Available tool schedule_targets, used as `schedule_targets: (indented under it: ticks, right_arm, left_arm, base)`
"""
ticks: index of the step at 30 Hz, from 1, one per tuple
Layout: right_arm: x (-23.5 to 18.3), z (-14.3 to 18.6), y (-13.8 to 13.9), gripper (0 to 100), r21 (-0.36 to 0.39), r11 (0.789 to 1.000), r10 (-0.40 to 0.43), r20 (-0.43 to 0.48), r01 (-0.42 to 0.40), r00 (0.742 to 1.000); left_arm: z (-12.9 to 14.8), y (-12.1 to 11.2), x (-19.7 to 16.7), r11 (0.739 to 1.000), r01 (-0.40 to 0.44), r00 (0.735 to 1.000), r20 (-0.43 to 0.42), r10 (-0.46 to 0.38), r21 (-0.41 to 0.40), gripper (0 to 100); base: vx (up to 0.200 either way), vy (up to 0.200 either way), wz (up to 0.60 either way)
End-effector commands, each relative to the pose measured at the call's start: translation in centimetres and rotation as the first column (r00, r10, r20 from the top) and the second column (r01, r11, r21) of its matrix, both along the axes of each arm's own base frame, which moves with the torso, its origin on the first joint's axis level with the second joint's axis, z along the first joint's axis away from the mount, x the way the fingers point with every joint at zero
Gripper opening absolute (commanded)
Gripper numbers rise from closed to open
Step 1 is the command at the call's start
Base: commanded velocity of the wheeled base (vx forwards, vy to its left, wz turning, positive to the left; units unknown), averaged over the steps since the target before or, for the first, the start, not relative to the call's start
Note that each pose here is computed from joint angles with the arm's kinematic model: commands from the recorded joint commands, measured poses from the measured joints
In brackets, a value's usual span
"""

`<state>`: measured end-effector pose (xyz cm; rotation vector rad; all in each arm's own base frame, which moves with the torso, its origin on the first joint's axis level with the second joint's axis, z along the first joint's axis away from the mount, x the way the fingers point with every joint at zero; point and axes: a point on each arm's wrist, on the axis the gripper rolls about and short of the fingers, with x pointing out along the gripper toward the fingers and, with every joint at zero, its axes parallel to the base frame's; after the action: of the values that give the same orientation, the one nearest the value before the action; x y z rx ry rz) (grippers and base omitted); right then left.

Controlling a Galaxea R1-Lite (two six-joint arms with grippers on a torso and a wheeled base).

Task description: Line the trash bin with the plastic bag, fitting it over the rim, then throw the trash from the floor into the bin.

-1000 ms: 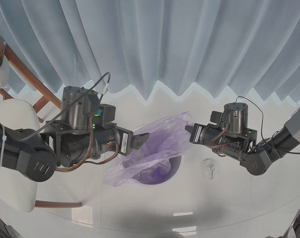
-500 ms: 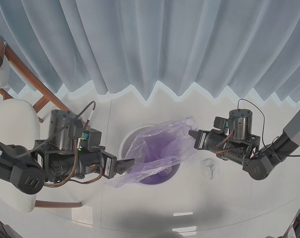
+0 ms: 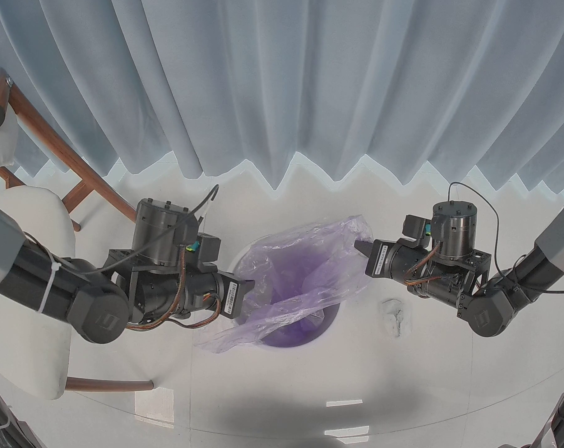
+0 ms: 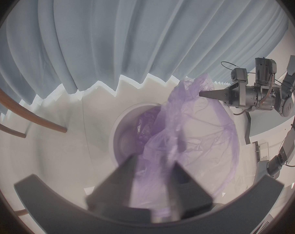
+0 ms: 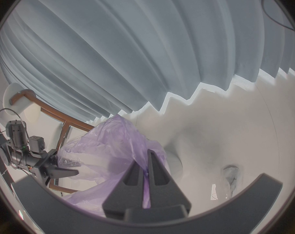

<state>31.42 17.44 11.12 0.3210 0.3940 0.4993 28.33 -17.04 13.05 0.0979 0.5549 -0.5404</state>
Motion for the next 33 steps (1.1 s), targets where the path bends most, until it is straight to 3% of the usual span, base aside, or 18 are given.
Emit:
schedule_targets:
  ticks: [1, 9, 12, 16, 22, 24, 28, 33]
  right_arm:
    - [0.3, 0.7, -0.2, 0, 0.007, 1.000, 0.007, 0.024, -0.007, 1.000]
    - [2.3, 1.7, -2.2, 0, -0.012, 0.991, 0.133, 0.079, -0.133, 0.988]
    - [3.3, 1.3, -2.8, 0, -0.014, 0.988, 0.153, 0.065, -0.152, 0.986]
    - [5.0, 1.1, -3.3, 0, -0.011, 0.989, 0.147, 0.065, -0.146, 0.987]
    - [7.7, 0.8, -3.9, 0, -0.003, 0.991, 0.136, 0.077, -0.137, 0.988]
    - [8.9, 0.4, -3.8, 0, -0.003, 0.990, 0.143, 0.065, -0.143, 0.988]
    - [10.4, -0.3, -3.4, 0, -0.008, 0.990, 0.142, 0.036, -0.141, 0.989]
    - [12.2, -1.6, -2.8, 0, -0.030, 0.989, 0.149, 0.055, -0.148, 0.987]
  left_arm:
    - [-0.9, -0.4, 1.6, 1.000, -0.003, 1.000, -0.017, 0.003, -0.013, 0]
    - [2.6, 2.9, 5.8, 0.991, -0.066, 0.994, 0.076, 0.075, -0.113, 0]
    - [2.5, 3.0, 6.2, 0.983, -0.078, 0.996, 0.035, 0.085, -0.168, 0]
    - [2.8, 2.7, 6.4, 0.947, -0.105, 0.994, -0.057, 0.092, -0.303, 0]
    - [1.8, 2.5, 7.5, 0.921, -0.145, 0.986, -0.128, 0.105, -0.361, 0]
    - [1.9, 2.0, 8.4, 0.891, -0.183, 0.979, -0.164, 0.125, -0.415, 0]
    - [1.7, 1.5, 10.3, 0.858, -0.223, 0.971, -0.184, 0.153, -0.462, 0]
    - [0.4, 2.8, 13.0, 0.844, -0.268, 0.961, -0.187, 0.202, -0.464, 0]
  base:
    - [0.000, 0.000, 0.00]
    - [0.000, 0.000, 0.00]
    - [0.000, 0.000, 0.00]
    - [0.000, 0.000, 0.00]
    - [0.000, 0.000, 0.00]
    - [0.000, 0.000, 0.00]
    - [0.000, 0.000, 0.00]
    - [0.000, 0.000, 0.00]
